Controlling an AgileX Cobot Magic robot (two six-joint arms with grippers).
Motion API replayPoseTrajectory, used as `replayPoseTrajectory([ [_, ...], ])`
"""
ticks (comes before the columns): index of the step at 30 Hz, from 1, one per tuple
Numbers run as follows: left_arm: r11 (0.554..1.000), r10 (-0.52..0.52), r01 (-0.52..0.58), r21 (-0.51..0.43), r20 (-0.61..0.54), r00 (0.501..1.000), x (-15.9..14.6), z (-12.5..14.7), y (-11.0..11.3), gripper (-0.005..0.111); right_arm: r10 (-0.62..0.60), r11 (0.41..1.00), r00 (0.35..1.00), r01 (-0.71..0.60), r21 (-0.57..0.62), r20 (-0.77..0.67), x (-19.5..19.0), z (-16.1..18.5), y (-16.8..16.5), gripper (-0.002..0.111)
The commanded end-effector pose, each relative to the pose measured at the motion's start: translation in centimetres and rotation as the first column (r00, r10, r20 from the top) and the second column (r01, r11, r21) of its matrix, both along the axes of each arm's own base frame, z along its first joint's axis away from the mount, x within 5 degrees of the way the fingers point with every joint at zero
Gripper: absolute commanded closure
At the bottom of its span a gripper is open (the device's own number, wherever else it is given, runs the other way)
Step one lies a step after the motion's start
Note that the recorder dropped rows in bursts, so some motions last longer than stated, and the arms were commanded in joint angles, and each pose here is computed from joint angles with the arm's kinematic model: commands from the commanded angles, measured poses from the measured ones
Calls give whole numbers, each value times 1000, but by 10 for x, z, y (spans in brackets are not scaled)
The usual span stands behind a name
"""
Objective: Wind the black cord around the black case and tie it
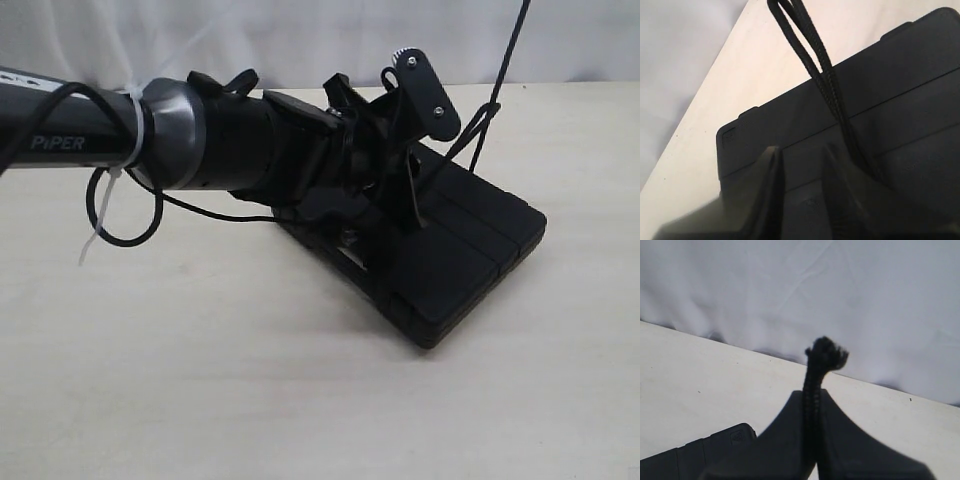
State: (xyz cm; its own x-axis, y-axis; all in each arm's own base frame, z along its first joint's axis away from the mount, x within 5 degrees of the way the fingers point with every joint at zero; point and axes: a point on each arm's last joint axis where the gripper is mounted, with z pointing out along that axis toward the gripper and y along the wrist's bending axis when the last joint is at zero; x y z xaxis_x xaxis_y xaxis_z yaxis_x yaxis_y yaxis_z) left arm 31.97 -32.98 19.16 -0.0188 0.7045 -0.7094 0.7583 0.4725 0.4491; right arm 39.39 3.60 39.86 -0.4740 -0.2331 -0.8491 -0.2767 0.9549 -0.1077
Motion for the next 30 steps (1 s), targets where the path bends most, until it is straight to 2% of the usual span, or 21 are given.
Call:
replayPoseTrajectory([
  [1,997,-72,72,-24,-15,997,-6,3,-5,80,-9,1000,997,8,20,82,-7,19,0,104],
  [4,960,-269,263,-97,-64,961,-20,1,-18,80,-3,999,997,0,41,71,-7,18,1,104],
  [6,944,-316,306,-122,-69,946,-20,0,-25,80,2,999,998,-4,37,55,-7,16,1,104],
  [13,984,-167,166,-70,-4,986,11,-9,-35,80,3,999,1000,-4,34,11,-7,2,1,104],
  [19,972,-216,213,-98,-13,976,7,-9,-44,80,-6,1000,1000,6,26,20,-5,-4,0,104],
  [25,987,-117,124,-101,71,991,22,13,-46,80,-4,1000,1000,3,23,10,-5,-5,0,104],
  [28,980,-156,164,-114,69,985,23,10,-51,80,-3,999,1000,4,32,-7,-6,-6,1,104],
  [30,975,-185,189,-114,45,982,23,-1,-55,83,1,1000,1000,0,30,-22,-7,-7,1,104],
])
